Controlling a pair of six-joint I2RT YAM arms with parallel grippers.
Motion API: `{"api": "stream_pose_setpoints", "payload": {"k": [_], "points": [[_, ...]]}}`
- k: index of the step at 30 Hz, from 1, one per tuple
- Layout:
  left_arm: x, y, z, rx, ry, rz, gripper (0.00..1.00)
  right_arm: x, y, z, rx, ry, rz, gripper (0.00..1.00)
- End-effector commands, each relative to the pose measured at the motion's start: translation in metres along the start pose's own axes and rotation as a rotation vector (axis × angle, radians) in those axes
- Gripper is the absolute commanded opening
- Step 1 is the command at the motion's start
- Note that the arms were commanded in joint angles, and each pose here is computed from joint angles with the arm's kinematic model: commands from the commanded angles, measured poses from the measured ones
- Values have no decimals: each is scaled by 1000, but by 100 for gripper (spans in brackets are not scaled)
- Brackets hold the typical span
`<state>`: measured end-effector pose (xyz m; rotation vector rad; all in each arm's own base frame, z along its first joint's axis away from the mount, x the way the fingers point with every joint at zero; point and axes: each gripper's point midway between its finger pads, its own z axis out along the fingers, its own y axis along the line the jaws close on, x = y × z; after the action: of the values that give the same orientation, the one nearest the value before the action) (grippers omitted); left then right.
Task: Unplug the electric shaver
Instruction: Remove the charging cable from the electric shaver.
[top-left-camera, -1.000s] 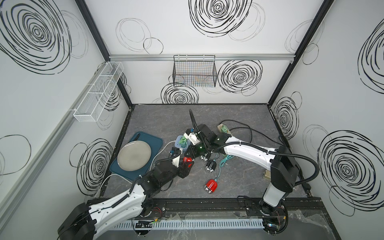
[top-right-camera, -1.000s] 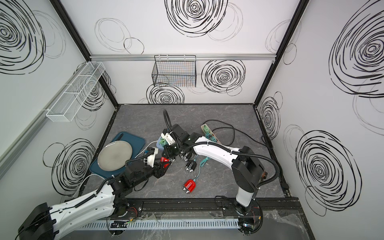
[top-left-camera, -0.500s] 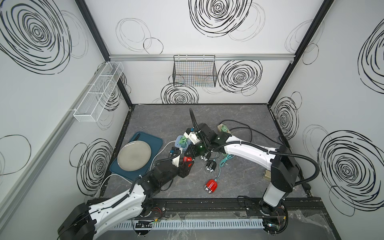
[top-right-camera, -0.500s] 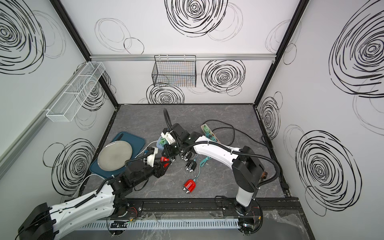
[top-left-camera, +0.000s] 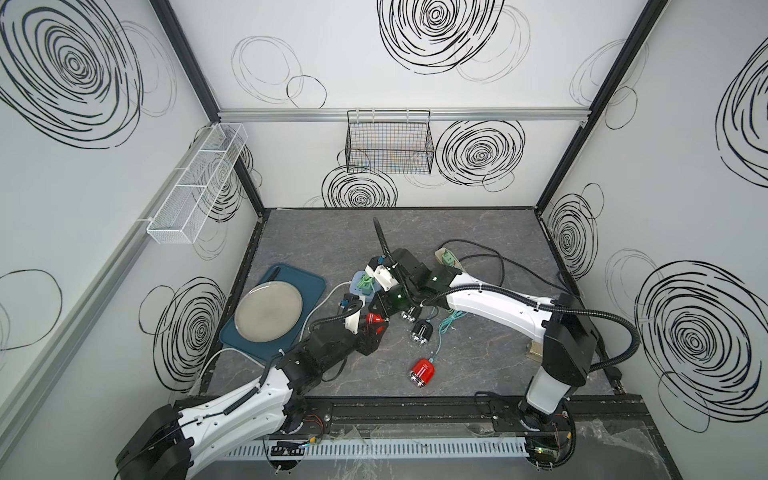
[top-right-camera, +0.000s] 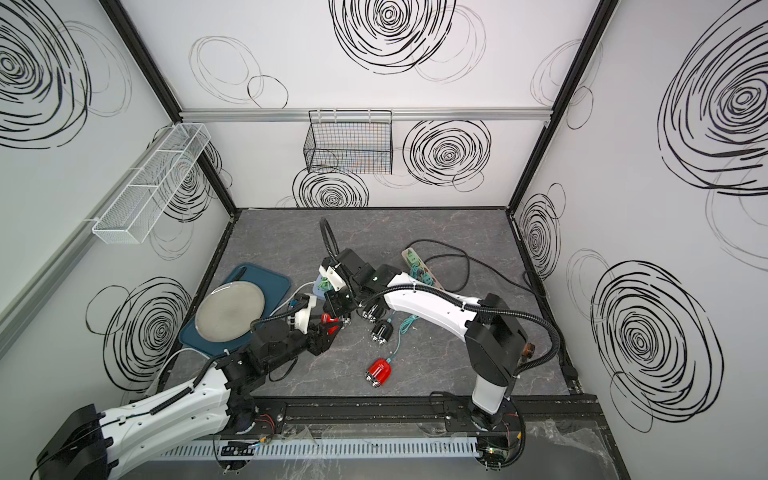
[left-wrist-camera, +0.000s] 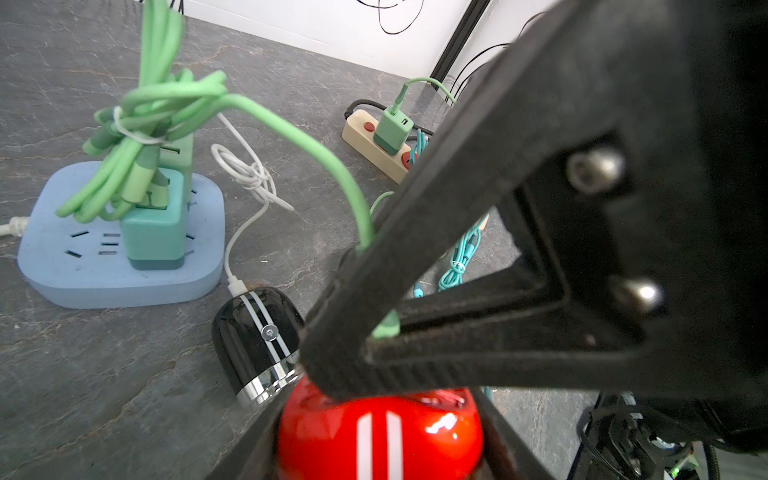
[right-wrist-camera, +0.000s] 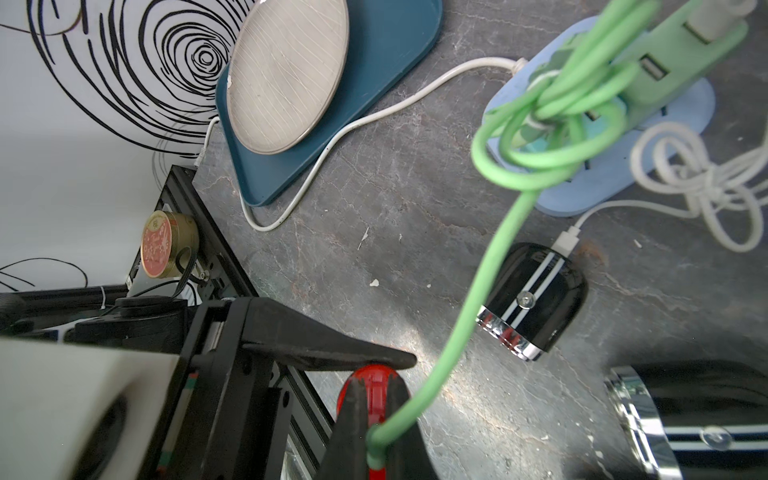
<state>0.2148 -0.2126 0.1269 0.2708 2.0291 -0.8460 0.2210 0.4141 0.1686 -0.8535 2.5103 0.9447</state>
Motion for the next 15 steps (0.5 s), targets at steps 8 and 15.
{"api": "stream_pose_setpoints", "payload": {"k": [8,15], "points": [[59,27,-4,-92,216,11,38,-61,16,-41,-112,-201,-6,0],[59,27,-4,-91,215,11,38,-60,0,-41,60,-213,-55,0]]}}
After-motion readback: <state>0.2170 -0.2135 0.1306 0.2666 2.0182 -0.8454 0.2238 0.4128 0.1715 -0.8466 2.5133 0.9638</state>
